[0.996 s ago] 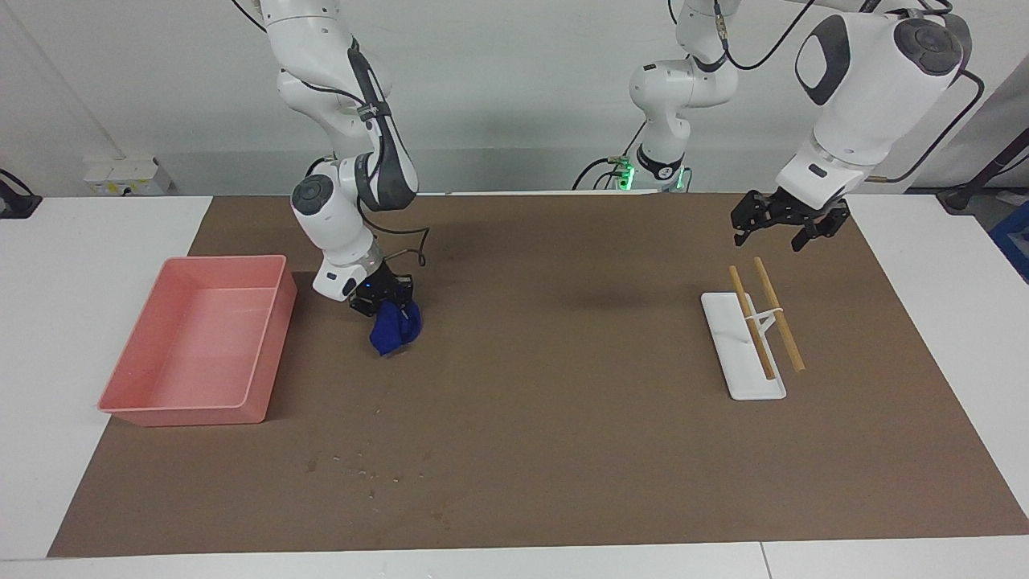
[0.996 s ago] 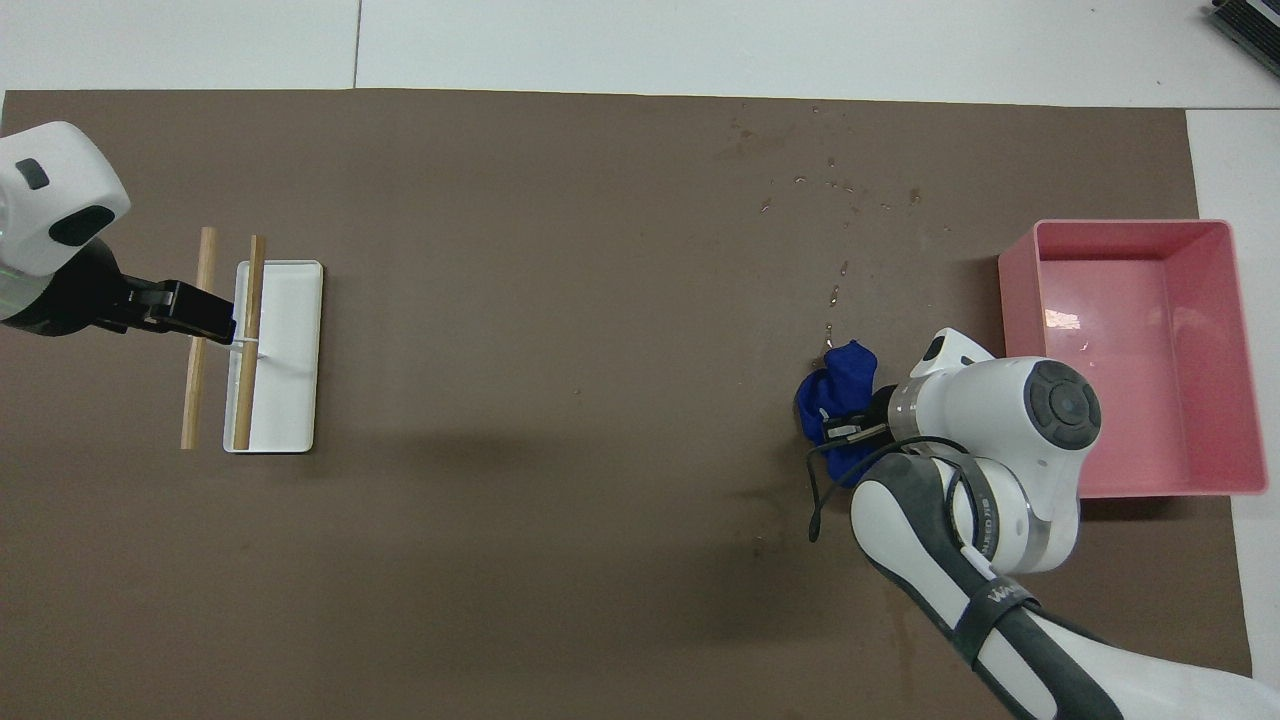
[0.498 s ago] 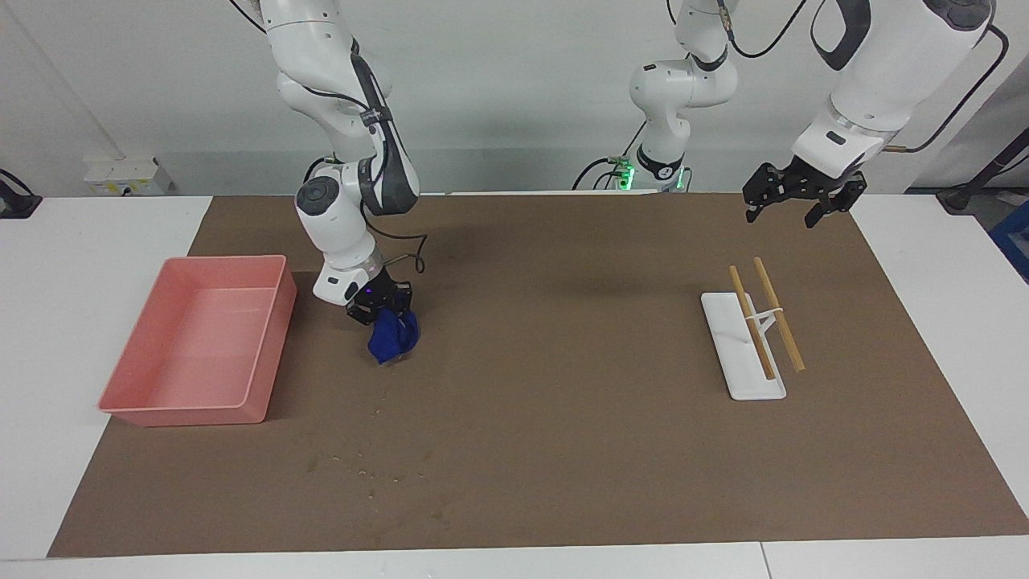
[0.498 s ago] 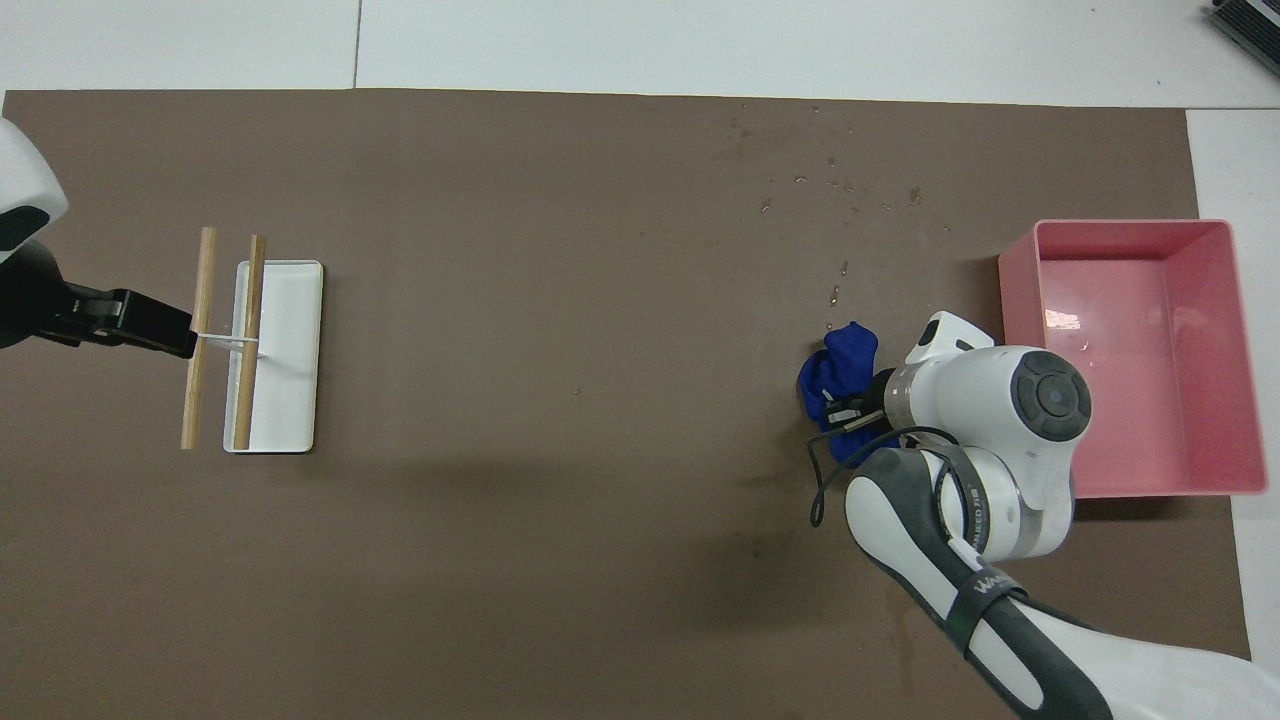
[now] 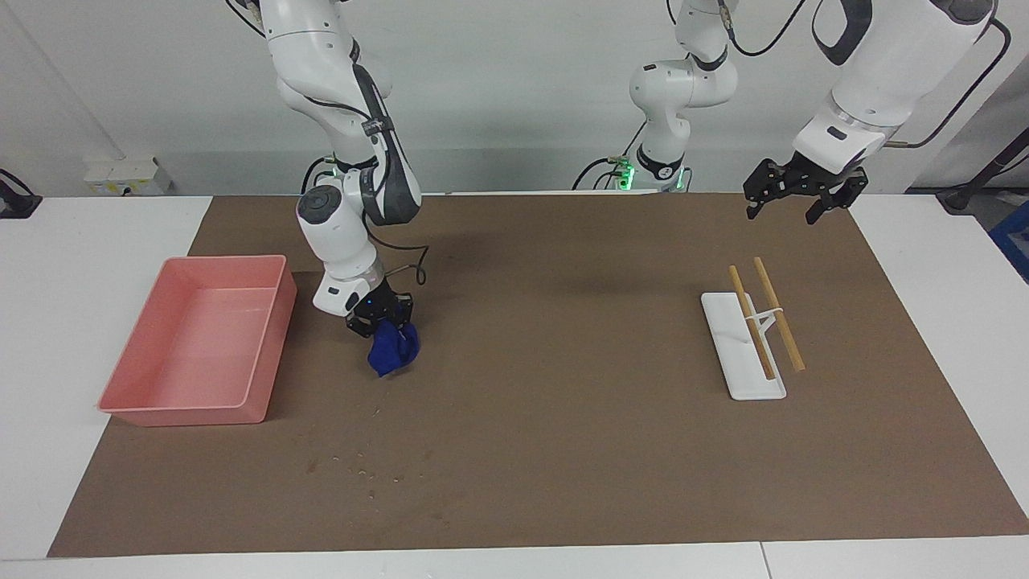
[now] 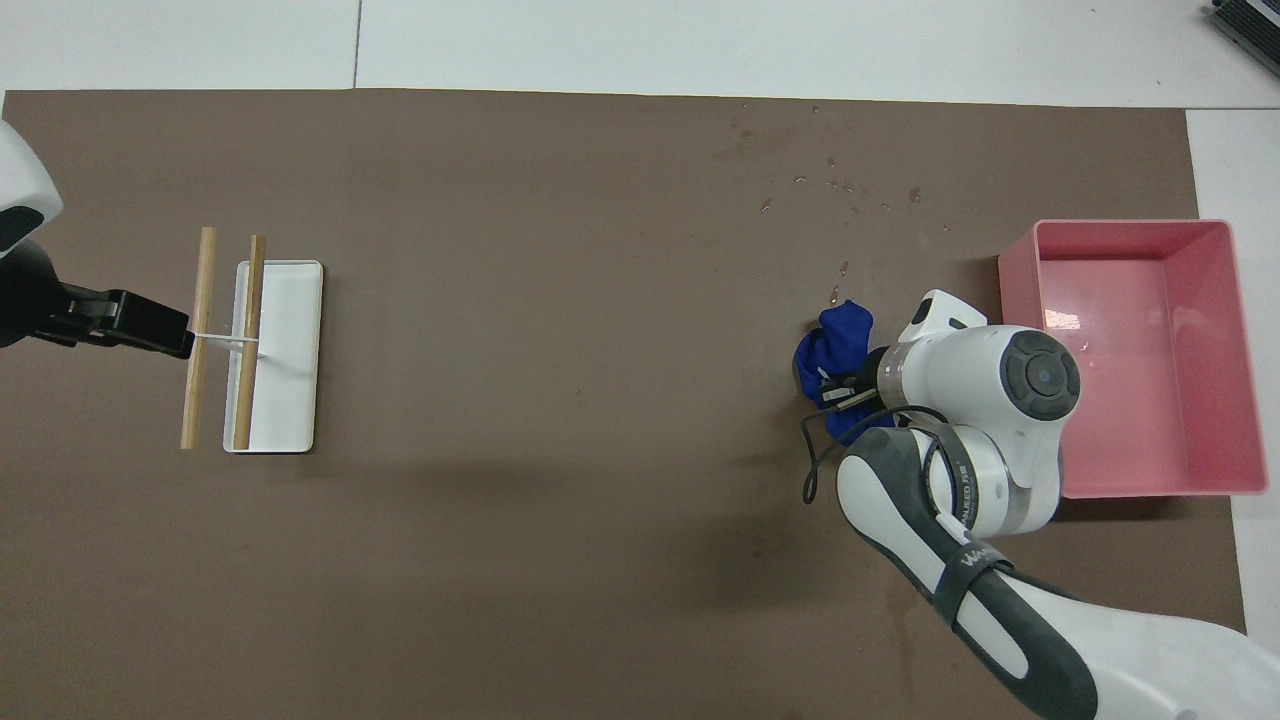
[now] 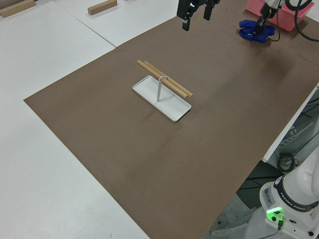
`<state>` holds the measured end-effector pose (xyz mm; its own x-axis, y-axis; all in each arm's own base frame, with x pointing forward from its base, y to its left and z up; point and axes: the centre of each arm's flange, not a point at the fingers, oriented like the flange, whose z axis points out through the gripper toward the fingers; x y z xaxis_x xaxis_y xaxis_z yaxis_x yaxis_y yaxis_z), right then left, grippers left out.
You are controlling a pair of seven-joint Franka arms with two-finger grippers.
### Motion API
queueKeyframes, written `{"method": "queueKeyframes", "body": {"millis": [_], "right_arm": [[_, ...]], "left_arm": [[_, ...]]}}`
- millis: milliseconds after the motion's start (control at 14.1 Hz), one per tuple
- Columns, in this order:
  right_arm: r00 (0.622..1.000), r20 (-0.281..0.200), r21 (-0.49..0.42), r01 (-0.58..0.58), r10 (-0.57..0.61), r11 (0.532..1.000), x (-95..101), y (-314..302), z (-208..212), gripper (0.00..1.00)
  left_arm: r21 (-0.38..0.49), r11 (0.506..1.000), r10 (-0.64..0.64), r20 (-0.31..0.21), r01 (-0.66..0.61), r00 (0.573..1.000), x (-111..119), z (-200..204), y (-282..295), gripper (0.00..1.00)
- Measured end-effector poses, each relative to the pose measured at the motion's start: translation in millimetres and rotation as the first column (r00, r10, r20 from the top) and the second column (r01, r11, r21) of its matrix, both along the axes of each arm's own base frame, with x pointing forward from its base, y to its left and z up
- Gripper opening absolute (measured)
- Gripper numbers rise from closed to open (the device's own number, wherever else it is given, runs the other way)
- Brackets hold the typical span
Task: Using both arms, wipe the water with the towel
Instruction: 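Rub the cloth over the water spill with the right gripper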
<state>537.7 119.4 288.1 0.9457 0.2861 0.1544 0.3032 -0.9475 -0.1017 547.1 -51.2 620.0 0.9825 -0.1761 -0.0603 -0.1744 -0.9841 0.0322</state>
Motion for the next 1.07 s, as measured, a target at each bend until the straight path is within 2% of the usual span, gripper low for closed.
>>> {"method": "queueKeyframes", "body": {"millis": [783, 1067], "right_arm": [[0.998, 0.041, -0.032, -0.040, 0.041, 0.999, 22.1, 4.0, -0.1, 0.13], [0.997, 0.059, -0.036, -0.046, 0.048, 0.998, 40.0, 1.0, -0.1, 0.13]], "left_arm": [[0.000, 1.000, 0.000, -0.002, 0.000, 1.000, -0.3, -0.3, 0.0, 1.00], [0.000, 1.000, 0.000, -0.003, 0.000, 1.000, -0.3, -0.3, 0.0, 1.00]]}}
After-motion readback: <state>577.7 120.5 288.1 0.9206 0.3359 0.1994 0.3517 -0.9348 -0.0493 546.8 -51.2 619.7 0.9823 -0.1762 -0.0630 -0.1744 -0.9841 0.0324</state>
